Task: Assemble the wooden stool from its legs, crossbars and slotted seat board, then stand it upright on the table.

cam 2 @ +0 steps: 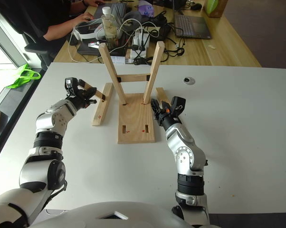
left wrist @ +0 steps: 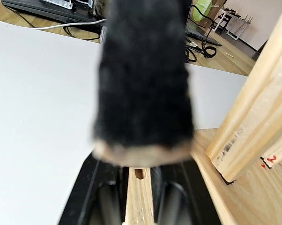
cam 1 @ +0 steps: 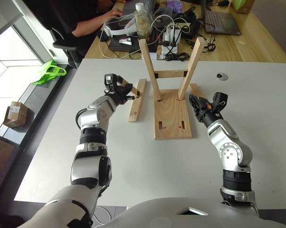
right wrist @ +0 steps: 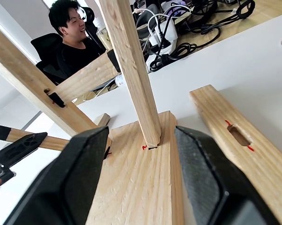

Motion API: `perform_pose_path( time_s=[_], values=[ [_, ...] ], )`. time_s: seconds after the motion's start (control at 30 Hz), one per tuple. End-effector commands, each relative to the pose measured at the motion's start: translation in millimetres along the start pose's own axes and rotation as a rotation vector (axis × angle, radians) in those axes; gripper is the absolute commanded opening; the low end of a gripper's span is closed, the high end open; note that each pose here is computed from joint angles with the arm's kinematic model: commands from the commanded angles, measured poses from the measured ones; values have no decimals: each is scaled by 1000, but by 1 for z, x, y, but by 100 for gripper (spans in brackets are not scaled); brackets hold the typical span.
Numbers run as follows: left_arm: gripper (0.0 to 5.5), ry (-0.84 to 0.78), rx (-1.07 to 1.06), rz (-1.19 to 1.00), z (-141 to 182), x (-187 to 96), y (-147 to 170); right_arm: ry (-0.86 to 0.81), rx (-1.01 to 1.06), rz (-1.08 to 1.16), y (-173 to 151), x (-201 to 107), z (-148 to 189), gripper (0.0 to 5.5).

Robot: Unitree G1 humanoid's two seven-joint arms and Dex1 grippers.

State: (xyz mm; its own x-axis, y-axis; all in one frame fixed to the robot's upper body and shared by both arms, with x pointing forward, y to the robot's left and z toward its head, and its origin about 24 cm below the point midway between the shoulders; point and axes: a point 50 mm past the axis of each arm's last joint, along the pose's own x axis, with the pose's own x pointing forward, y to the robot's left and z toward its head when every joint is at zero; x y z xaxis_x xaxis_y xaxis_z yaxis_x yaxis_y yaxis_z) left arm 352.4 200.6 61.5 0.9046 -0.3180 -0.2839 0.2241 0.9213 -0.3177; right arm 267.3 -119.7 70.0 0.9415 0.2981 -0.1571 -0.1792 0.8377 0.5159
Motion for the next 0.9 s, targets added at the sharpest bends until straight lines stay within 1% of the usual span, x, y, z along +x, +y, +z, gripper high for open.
perform_pose_path(
  time_s=[0.03, 0.1, 0.2, 0.33, 0.4, 0.5, 0.57, 0.63, 0.7, 0.9],
  values=[
    [40, 47, 12, 61, -6, 0, 3, -9, -9, -5, 0, 2, 3, 264],
    [40, 96, 28, 104, -12, -2, 6, -8, -10, -5, 0, 3, 3, 264],
    [40, 174, 43, 87, -18, -7, -4, -4, -14, -13, -2, 2, 3, 264],
    [40, 273, 81, 35, -22, -28, -18, -1, -19, -26, -3, 0, 2, 264],
    [40, 298, 126, 28, -15, -40, -21, -2, -20, -35, -4, -1, 2, 264],
    [40, 279, 187, 35, 7, -53, -25, -3, -18, -44, -5, -2, 1, 264],
    [40, 266, 216, 23, 20, -56, -31, -9, -15, -57, -6, -5, 0, 264],
    [40, 258, 230, 14, 26, -59, -36, -12, -15, -66, -6, -6, -1, 264],
    [40, 266, 234, 11, 24, -61, -38, -13, -15, -72, -7, -7, -1, 264],
    [40, 331, 227, 53, 1, -63, -28, -15, -19, -80, -8, -7, -2, 264]
  ],
)
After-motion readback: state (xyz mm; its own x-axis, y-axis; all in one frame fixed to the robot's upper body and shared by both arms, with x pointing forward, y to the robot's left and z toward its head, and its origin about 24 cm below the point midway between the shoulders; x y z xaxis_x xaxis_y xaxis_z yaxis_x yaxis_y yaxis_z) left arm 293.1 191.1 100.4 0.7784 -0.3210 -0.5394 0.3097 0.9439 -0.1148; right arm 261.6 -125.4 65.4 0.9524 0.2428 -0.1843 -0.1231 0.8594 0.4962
